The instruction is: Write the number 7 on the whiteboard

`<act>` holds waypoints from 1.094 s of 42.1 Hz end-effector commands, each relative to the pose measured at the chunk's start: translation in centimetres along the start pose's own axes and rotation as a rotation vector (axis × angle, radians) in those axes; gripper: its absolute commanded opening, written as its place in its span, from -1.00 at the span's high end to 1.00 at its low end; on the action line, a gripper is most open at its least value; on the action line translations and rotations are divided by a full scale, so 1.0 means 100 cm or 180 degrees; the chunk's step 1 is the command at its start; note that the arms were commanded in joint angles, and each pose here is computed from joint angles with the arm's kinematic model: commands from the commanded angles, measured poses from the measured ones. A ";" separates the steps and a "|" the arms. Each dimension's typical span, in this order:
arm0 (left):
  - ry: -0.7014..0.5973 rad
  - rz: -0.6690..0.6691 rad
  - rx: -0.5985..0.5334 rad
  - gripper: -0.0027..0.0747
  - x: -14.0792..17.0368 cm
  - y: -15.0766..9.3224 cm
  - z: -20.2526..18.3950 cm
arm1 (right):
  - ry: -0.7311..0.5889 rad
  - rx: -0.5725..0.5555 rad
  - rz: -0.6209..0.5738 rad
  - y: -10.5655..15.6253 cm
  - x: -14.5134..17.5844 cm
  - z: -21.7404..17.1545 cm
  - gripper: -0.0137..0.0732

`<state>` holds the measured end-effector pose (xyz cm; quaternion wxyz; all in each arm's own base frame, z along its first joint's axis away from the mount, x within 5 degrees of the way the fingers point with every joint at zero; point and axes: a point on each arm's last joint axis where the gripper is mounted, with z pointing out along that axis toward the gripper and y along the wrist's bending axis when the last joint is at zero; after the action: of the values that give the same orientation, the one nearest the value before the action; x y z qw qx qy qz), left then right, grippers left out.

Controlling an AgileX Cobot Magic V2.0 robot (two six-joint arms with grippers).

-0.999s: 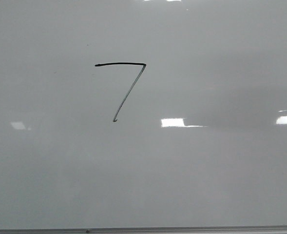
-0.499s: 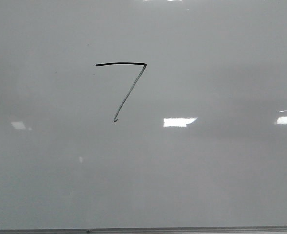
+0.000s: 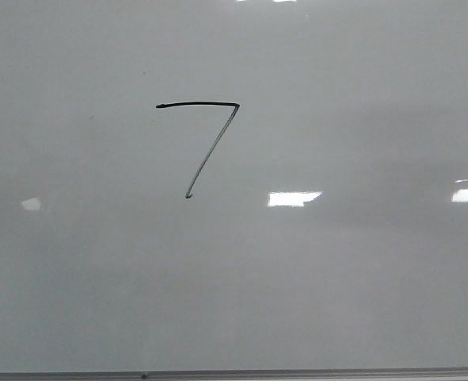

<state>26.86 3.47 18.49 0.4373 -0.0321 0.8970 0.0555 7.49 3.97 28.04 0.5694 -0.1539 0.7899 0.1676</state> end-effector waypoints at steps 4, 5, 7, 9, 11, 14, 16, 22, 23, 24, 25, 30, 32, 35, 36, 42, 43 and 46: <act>-0.0396 -0.0069 -0.0091 0.93 -0.021 0.004 -0.004 | -0.0214 0.0077 0.0060 -0.002 -0.012 -0.002 0.84; -0.0388 -0.0069 -0.0089 0.88 -0.021 0.004 -0.004 | -0.0214 0.0077 0.0059 -0.002 -0.012 -0.002 0.84; -0.0368 -0.0069 -0.0083 0.80 -0.020 0.004 -0.004 | -0.0214 0.0077 0.0059 -0.002 -0.012 -0.002 0.84; -0.0362 -0.0069 -0.0081 0.68 -0.020 0.004 -0.004 | -0.0214 0.0077 0.0059 -0.002 -0.012 -0.002 0.84; -0.0362 -0.0069 -0.0081 0.56 -0.020 0.004 -0.004 | -0.0214 0.0077 0.0059 -0.002 -0.012 -0.002 0.84; -0.0362 -0.0069 -0.0081 0.42 -0.020 0.004 -0.004 | -0.0214 0.0077 0.0059 -0.002 -0.012 -0.002 0.84; -0.0368 -0.0069 -0.0083 0.35 -0.020 0.004 -0.004 | -0.0214 0.0077 0.0059 -0.002 -0.012 -0.002 0.84; -0.0383 -0.0064 -0.0087 0.10 -0.021 0.004 -0.004 | -0.0214 0.0077 0.0059 -0.002 -0.012 -0.002 0.84; -0.0383 -0.0064 -0.0087 0.05 -0.021 0.004 -0.004 | -0.0214 0.0077 0.0059 -0.002 -0.012 -0.002 0.84; -0.0383 -0.0064 -0.0087 -0.02 -0.021 0.004 -0.004 | -0.0214 0.0077 0.0059 -0.002 -0.012 -0.002 0.84; -0.0383 -0.0064 -0.0087 -0.07 -0.021 0.004 -0.004 | -0.0214 0.0077 0.0059 -0.002 -0.012 -0.002 0.84; -0.0419 -0.0065 -0.0087 -0.34 -0.023 0.004 -0.007 | -0.0214 0.0077 0.0059 -0.002 -0.012 -0.002 0.84; -0.0444 -0.0068 -0.0077 -0.40 -0.025 0.004 -0.012 | -0.0217 0.0080 0.0059 -0.002 -0.012 -0.002 0.84; -0.0508 -0.0074 -0.0055 -0.41 -0.030 0.004 -0.025 | -0.0217 0.0080 0.0059 -0.002 -0.012 -0.002 0.84; -0.0533 -0.0075 -0.0046 -0.41 -0.032 0.004 -0.030 | -0.0217 0.0080 0.0059 -0.002 -0.012 -0.002 0.84; -0.0693 -0.0079 0.0052 -0.40 -0.043 0.003 -0.075 | -0.0217 0.0080 0.0059 -0.002 -0.012 -0.002 0.84; -0.0722 -0.0078 0.0067 -0.40 -0.044 0.003 -0.083 | -0.0217 0.0080 0.0059 -0.002 -0.012 -0.002 0.84; -0.0835 -0.0071 0.0115 -0.40 -0.047 0.003 -0.109 | -0.0214 0.0077 0.0059 -0.002 -0.012 -0.002 0.84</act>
<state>22.89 2.61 25.33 0.4970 -0.0224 0.8666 0.0400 7.49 3.97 28.04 0.5694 -0.1539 0.7899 0.1676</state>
